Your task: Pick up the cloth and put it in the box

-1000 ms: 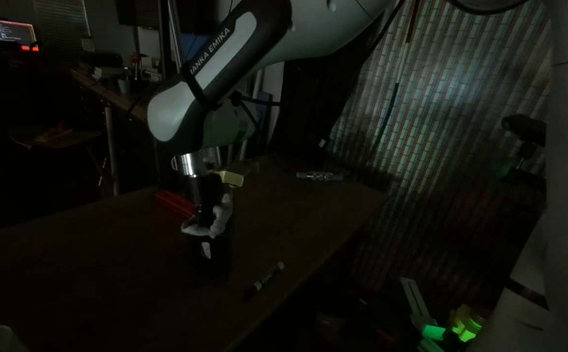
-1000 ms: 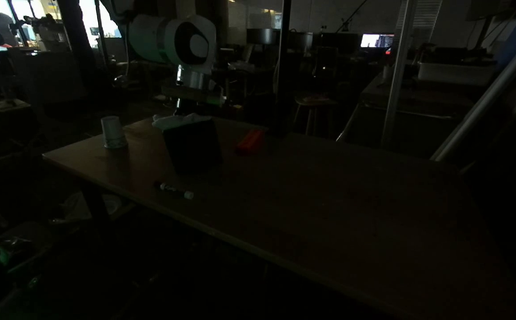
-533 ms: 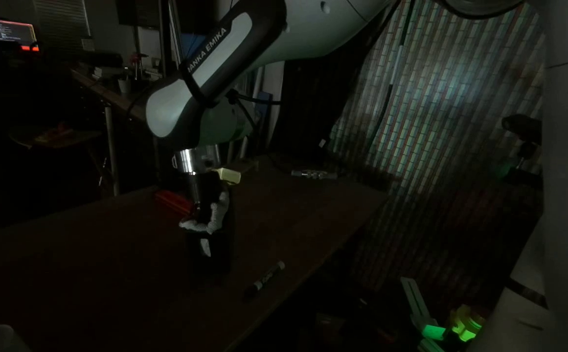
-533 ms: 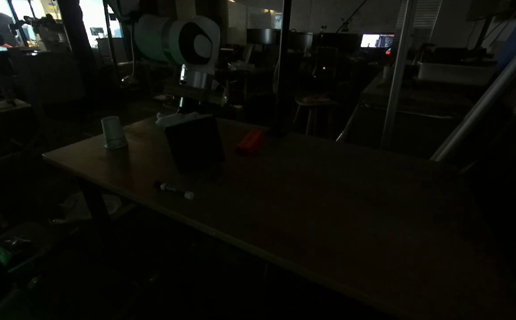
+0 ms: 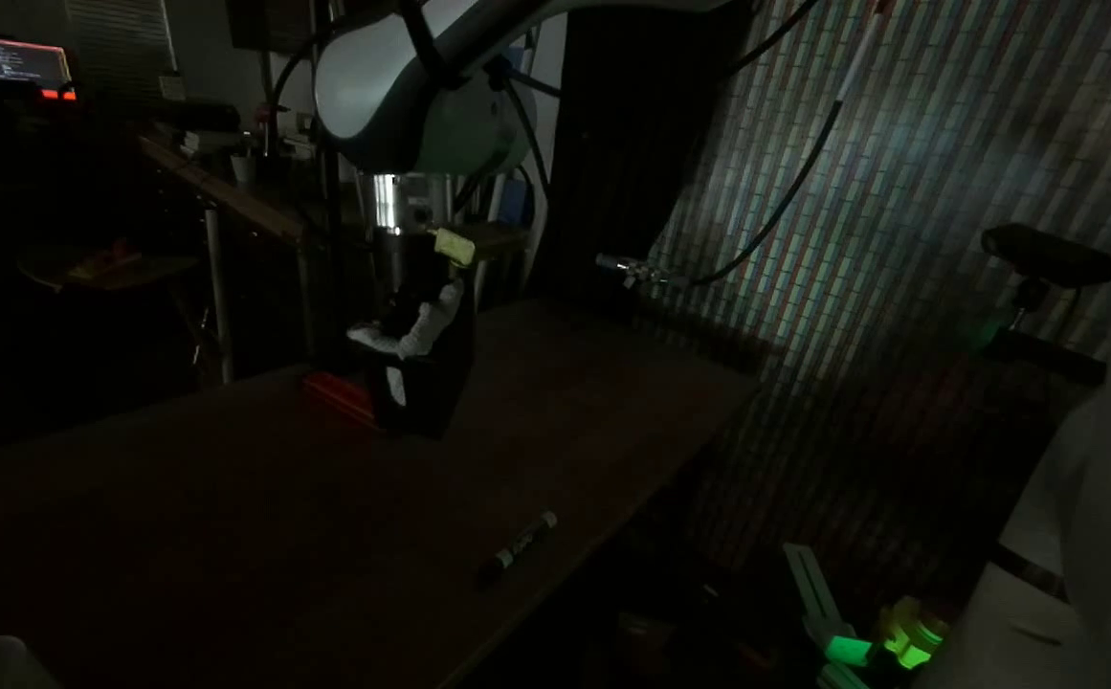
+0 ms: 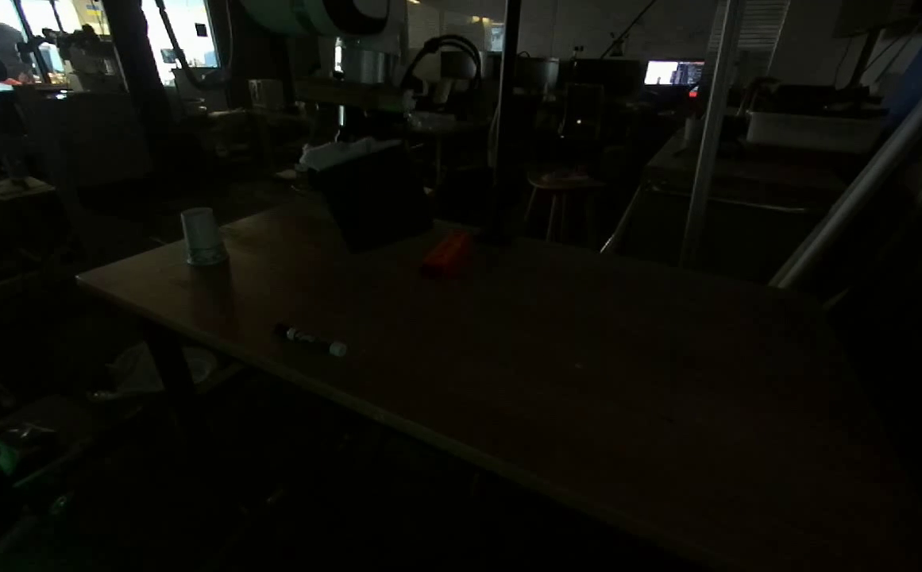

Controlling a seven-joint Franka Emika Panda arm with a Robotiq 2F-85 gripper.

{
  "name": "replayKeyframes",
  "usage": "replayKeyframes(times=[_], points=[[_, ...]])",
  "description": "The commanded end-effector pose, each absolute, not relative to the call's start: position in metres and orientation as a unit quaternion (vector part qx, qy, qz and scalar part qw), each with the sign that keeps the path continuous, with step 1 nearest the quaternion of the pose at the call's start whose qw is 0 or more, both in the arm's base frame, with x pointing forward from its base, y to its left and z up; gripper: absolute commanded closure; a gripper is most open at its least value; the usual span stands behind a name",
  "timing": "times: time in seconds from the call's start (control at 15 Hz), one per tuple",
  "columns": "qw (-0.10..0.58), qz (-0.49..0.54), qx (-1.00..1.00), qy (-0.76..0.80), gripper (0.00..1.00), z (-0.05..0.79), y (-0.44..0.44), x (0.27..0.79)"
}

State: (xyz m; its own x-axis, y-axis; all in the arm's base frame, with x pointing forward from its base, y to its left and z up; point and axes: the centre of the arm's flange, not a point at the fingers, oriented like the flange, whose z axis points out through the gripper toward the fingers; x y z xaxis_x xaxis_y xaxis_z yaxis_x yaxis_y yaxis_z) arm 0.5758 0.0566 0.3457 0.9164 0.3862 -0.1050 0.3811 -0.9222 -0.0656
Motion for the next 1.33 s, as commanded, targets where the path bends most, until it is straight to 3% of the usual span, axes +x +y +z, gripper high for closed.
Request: replayKeyframes(times=[0.0, 0.53, 0.6, 0.73, 0.93, 1.2, 1.27], points=[[0.010, 0.037, -0.986, -0.162, 0.99, 0.385, 0.062, 0.571], [0.002, 0.050, -0.989, -0.140, 0.97, 0.386, 0.080, 0.568], [0.002, 0.050, -0.989, -0.138, 0.66, 0.386, 0.081, 0.568], [0.003, 0.052, -0.989, -0.136, 0.60, 0.386, 0.082, 0.567], [0.006, 0.056, -0.990, -0.132, 0.40, 0.383, 0.081, 0.568], [0.013, 0.053, -0.990, -0.127, 0.40, 0.384, 0.080, 0.567], [0.013, 0.053, -0.990, -0.127, 0.90, 0.384, 0.080, 0.567]])
